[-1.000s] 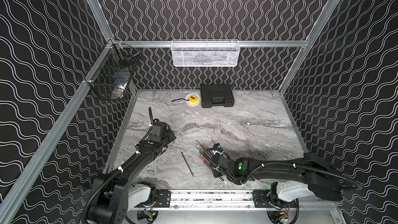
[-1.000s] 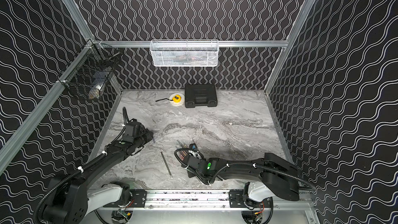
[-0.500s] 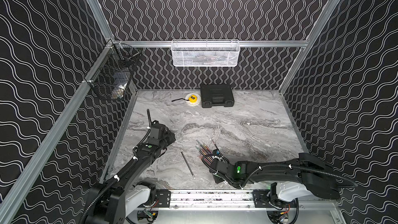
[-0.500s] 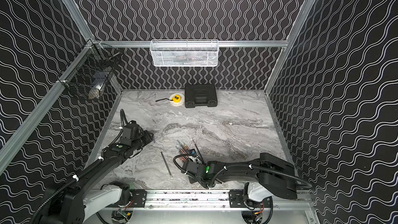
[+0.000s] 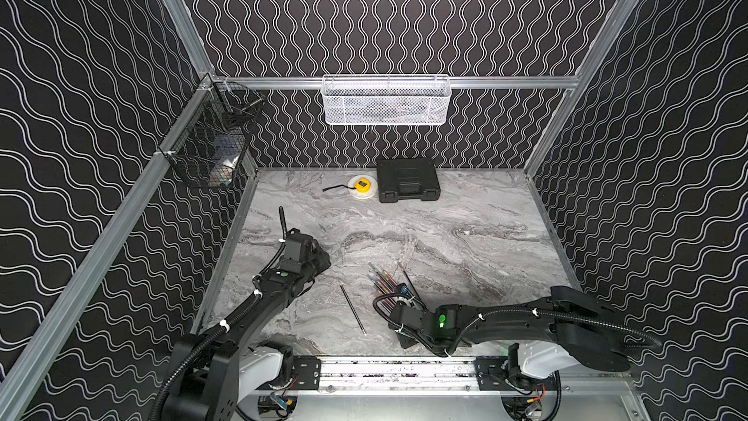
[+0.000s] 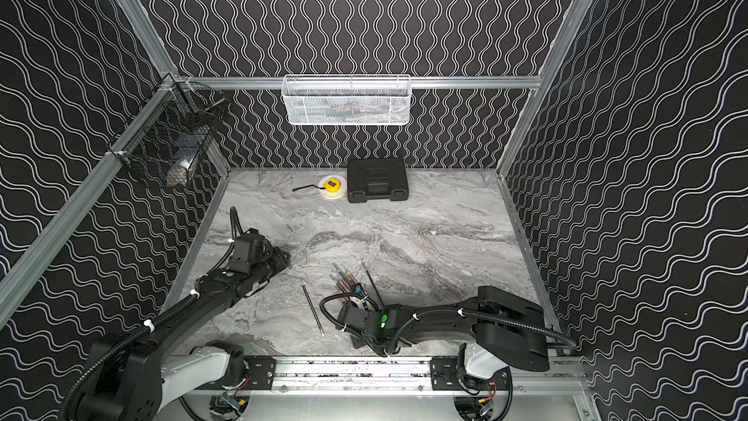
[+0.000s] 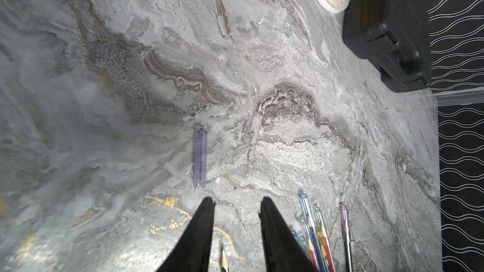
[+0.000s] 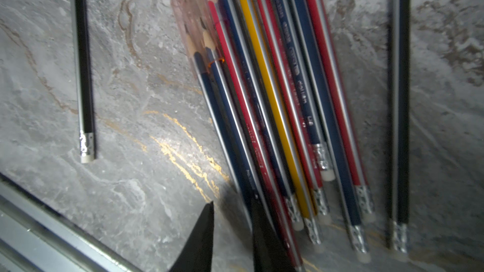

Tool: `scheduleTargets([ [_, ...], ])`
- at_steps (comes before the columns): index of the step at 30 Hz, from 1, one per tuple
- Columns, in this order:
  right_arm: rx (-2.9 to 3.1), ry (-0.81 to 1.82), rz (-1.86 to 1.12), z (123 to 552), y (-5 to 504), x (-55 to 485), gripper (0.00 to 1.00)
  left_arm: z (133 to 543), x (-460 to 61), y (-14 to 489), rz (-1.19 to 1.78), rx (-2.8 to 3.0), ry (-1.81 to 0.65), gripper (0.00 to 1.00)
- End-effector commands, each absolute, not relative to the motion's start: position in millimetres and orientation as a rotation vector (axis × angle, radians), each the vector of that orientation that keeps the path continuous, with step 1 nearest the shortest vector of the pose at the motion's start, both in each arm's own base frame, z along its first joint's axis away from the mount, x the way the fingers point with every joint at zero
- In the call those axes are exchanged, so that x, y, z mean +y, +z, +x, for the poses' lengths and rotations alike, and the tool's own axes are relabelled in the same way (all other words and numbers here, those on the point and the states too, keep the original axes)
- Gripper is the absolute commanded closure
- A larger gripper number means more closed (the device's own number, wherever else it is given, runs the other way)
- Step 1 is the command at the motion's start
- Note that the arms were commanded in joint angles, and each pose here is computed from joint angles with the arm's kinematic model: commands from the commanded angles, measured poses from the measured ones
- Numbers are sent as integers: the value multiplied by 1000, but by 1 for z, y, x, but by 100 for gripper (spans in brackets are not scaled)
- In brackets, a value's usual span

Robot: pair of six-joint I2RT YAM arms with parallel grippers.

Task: Remove the protective cover of the pencils
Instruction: Pick up the pencil from the center of the board.

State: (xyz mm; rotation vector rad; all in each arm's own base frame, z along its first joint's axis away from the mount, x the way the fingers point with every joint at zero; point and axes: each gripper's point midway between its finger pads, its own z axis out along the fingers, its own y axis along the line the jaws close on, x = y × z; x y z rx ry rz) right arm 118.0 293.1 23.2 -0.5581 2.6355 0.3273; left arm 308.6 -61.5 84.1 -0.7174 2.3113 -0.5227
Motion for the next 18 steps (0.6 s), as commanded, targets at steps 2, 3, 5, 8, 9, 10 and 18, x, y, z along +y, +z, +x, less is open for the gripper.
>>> scheduleTargets([
  [2,2635,329,-536,120,21,297,73,312,-62,87,-716,2291,-530,65],
  [3,2637,325,-537,120,19,297,73,312,-62,87,-715,2292,-531,65],
  [5,2640,325,-541,119,18,298,73,312,-61,87,-717,2291,-530,65],
  [8,2648,324,-548,119,16,300,74,312,-62,88,-715,2286,-533,65],
  [9,2649,322,-549,119,15,301,75,312,-62,88,-714,2288,-533,65],
  [10,2652,316,-550,119,14,301,75,312,-62,88,-714,2288,-533,65],
  [18,2660,287,-564,118,9,303,83,311,-63,88,-714,2286,-546,65],
])
